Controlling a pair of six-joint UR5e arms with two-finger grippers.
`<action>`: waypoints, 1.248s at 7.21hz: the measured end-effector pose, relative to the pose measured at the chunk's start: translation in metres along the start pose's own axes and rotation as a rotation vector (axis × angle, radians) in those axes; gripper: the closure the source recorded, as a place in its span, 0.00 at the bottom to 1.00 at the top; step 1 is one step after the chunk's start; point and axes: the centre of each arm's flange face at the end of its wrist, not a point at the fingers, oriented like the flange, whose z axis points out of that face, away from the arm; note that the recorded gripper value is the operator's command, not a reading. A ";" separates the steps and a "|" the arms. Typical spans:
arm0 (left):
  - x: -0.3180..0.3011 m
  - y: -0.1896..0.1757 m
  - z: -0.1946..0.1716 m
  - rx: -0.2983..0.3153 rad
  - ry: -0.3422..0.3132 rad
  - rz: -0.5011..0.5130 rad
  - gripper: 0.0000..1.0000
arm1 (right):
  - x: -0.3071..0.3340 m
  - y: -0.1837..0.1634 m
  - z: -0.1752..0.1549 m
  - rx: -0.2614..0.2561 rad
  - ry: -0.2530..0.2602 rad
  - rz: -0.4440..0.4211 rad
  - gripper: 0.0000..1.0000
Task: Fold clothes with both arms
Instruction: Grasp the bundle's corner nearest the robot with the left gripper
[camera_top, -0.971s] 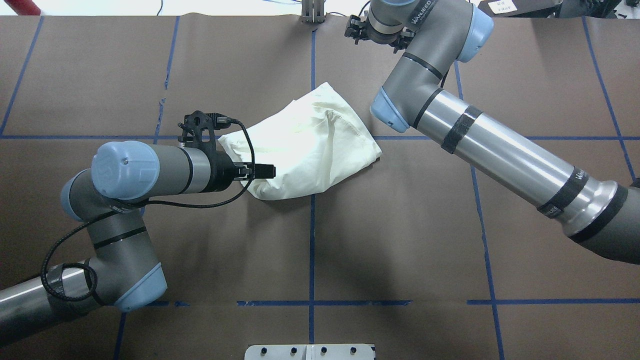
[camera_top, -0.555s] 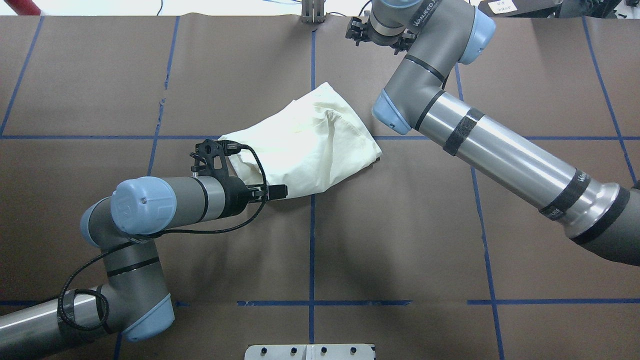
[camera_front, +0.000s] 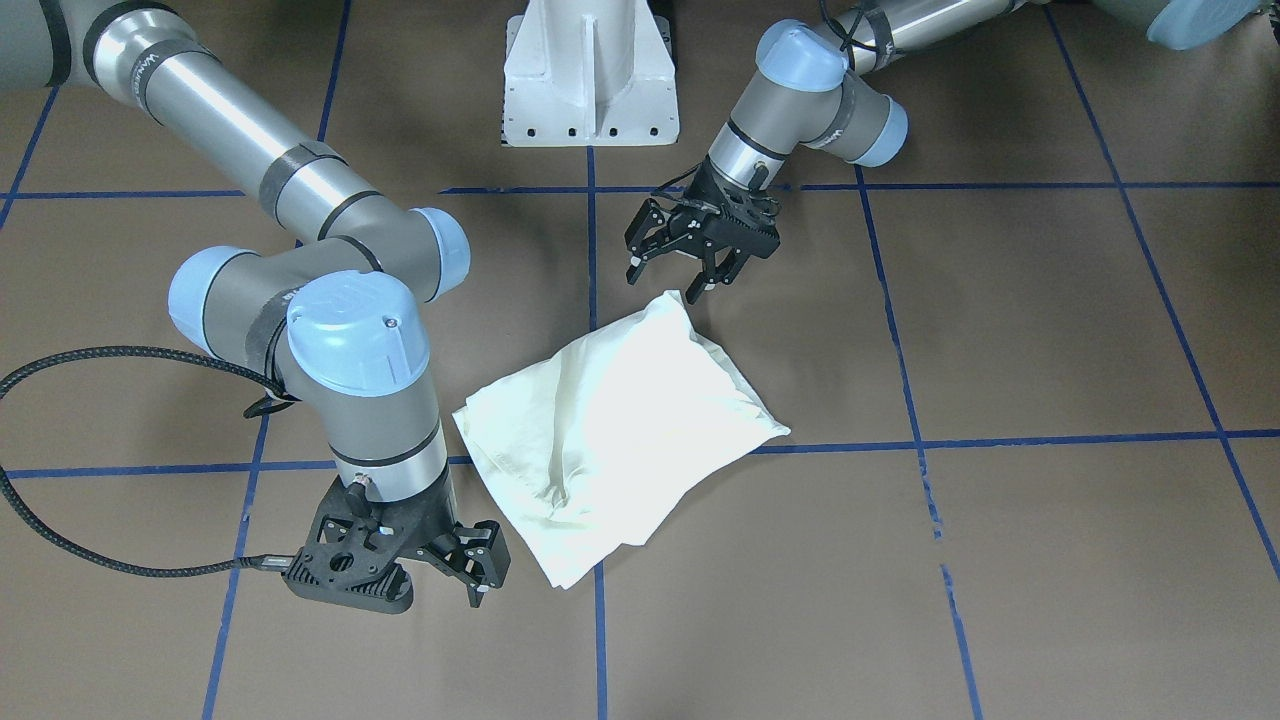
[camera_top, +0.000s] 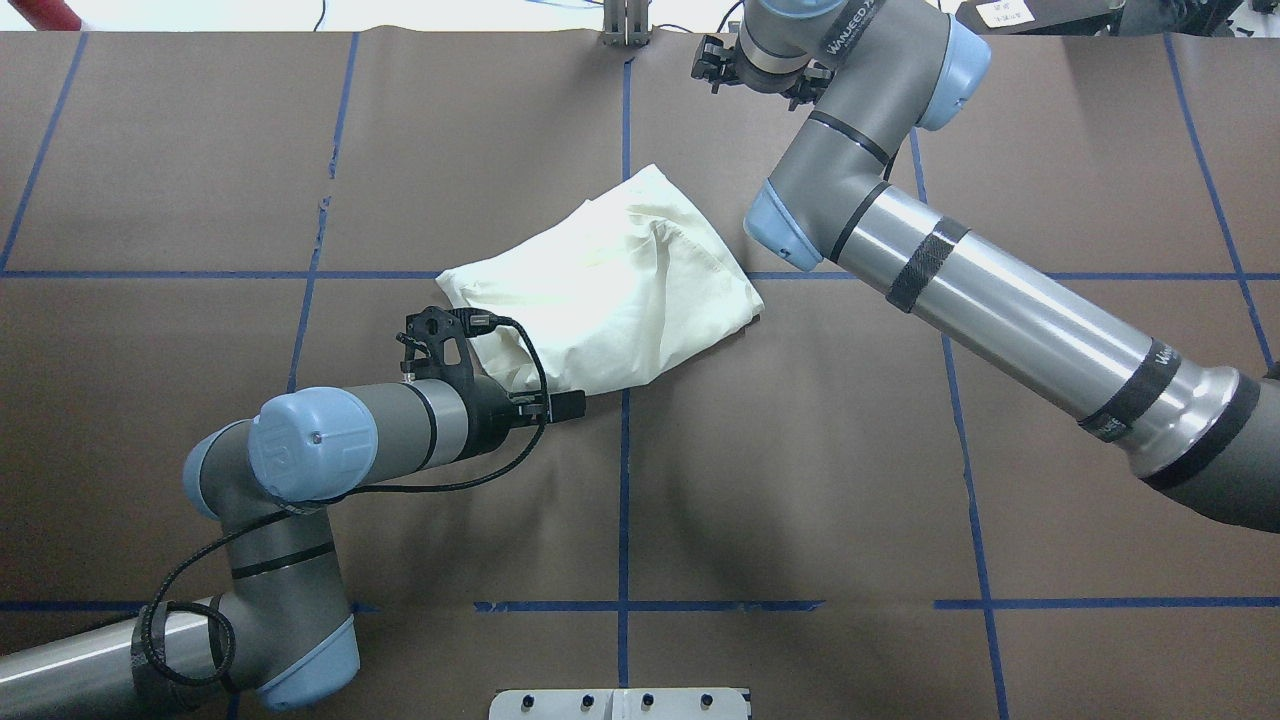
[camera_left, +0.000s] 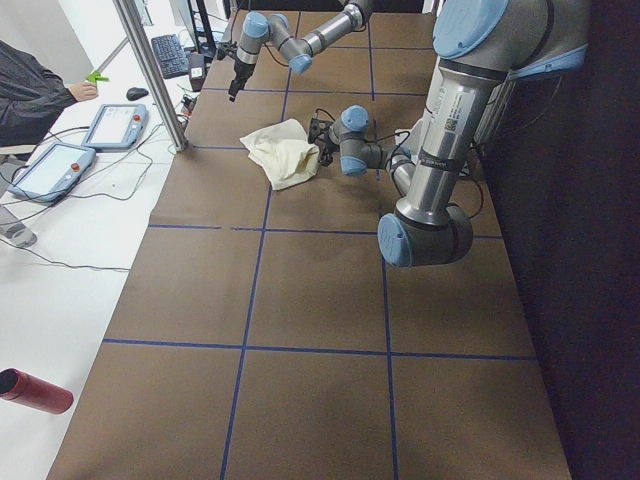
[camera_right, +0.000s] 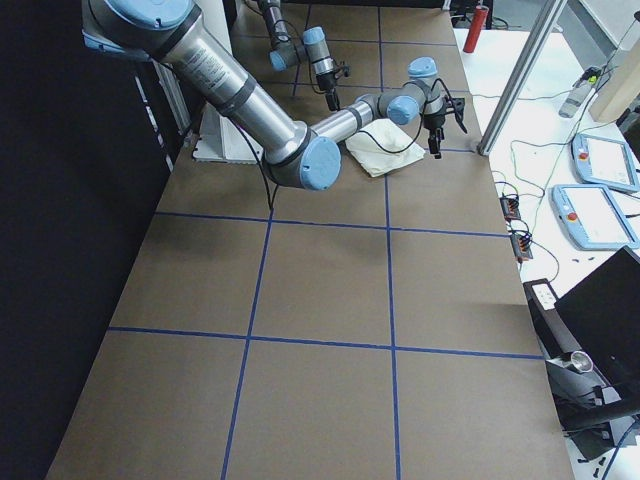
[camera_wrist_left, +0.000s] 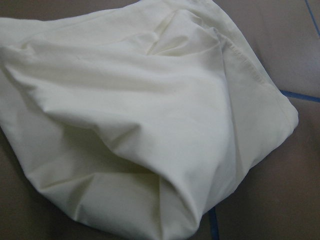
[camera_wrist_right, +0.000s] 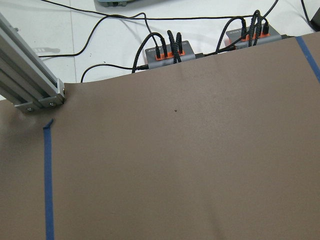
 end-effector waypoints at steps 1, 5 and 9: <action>0.002 0.000 0.003 0.006 0.003 0.000 0.12 | 0.000 0.000 0.000 0.000 0.000 -0.001 0.00; -0.015 -0.009 0.016 0.141 0.041 0.004 0.12 | 0.001 0.000 0.001 0.000 0.000 -0.005 0.00; -0.019 -0.018 0.013 0.244 0.052 0.003 0.08 | 0.004 0.001 0.003 -0.001 0.003 -0.005 0.00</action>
